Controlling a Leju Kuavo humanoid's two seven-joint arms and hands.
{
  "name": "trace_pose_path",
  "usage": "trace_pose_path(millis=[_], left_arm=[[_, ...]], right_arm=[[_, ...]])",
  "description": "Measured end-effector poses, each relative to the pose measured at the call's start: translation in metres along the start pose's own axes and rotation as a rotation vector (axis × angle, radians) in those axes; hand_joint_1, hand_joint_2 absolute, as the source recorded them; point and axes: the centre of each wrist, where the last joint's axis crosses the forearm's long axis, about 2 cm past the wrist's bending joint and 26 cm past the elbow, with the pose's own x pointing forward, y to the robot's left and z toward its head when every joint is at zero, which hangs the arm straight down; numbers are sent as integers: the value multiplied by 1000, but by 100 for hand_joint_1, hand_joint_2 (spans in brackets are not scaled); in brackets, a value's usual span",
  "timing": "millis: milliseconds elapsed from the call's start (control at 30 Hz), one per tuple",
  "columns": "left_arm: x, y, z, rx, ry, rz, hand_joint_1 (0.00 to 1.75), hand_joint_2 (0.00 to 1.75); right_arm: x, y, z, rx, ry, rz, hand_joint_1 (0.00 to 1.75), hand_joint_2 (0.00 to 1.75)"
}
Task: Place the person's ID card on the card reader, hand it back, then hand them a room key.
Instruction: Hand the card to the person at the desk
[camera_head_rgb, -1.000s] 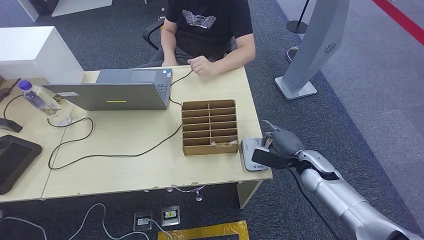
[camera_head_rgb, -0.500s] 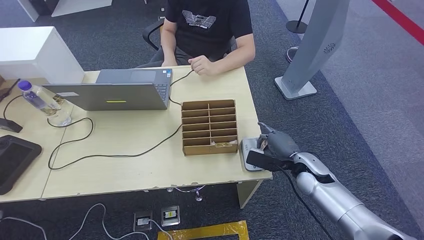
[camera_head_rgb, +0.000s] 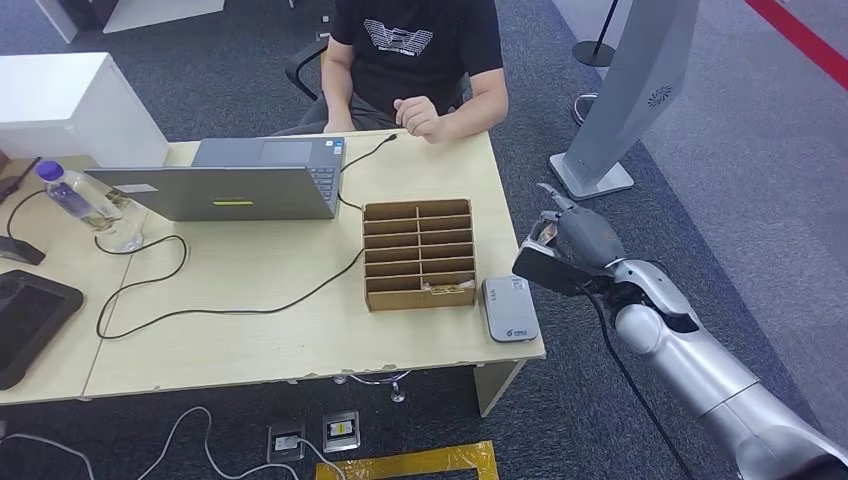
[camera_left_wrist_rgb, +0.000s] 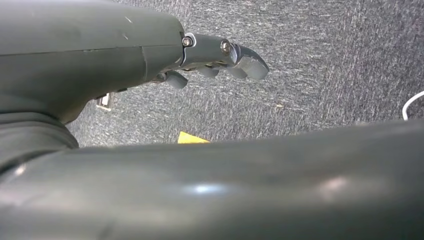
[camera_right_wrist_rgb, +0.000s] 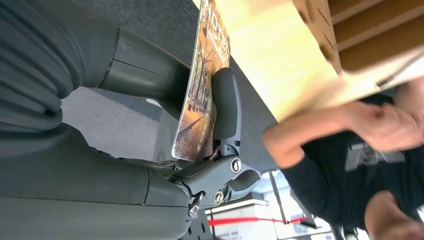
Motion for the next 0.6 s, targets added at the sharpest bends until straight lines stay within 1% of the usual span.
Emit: trace_pose_path(millis=[167, 267, 400, 600], left_arm=[[0, 0, 0, -5, -5, 3, 0, 0], [0, -1, 0, -12, -10, -1, 0, 0], [0, -3, 0, -21, -11, -12, 0, 0], [1, -7, -1, -31, -12, -24, 0, 0]], right_arm=[[21, -55, -17, -111, -71, 11, 175, 175], [31, -73, -25, -142, -112, 29, 175, 175], [44, -72, -34, -159, -161, 56, 175, 175], [63, -51, -53, -134, -182, 58, 175, 175]])
